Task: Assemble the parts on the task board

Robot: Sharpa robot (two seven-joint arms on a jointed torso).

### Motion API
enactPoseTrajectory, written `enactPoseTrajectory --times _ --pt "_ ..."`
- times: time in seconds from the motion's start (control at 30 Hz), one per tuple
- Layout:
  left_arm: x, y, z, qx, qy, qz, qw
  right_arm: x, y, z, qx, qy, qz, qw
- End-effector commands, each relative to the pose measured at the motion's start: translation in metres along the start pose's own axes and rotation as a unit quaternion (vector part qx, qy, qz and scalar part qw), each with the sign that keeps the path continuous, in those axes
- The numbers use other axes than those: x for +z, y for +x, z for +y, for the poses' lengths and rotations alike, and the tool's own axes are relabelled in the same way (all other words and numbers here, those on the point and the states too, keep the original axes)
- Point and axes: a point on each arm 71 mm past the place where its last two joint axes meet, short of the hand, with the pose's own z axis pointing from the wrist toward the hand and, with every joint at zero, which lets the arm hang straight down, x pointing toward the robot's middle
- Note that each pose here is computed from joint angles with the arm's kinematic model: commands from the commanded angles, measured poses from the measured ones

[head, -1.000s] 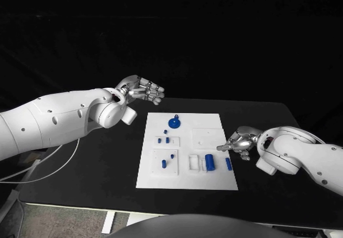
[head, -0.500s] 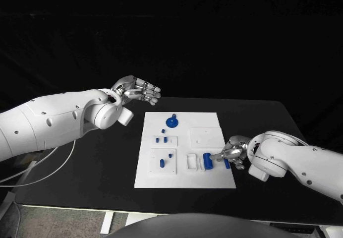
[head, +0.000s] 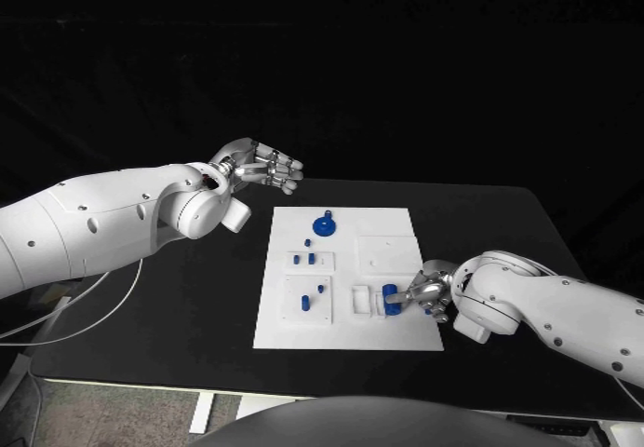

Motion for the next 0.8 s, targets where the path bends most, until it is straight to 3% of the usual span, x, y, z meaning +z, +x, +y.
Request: enactPoseTrajectory --times 0.03,0.57,0.8 --pt "-0.0001 0.0017 -0.0012 -0.005 0.004 0.007 1.000 0.004 0.004 0.000 0.011 0.000 -0.005 1.000" --pt "-0.0006 0.0012 -0.0008 -0.005 0.002 0.008 1.000 0.013 0.015 0.006 0.017 0.000 0.005 1.000" --pt "-0.0007 0.0008 -0.0005 -0.006 0.001 0.009 1.000 0.016 0.014 0.003 0.023 0.007 -0.003 1.000"
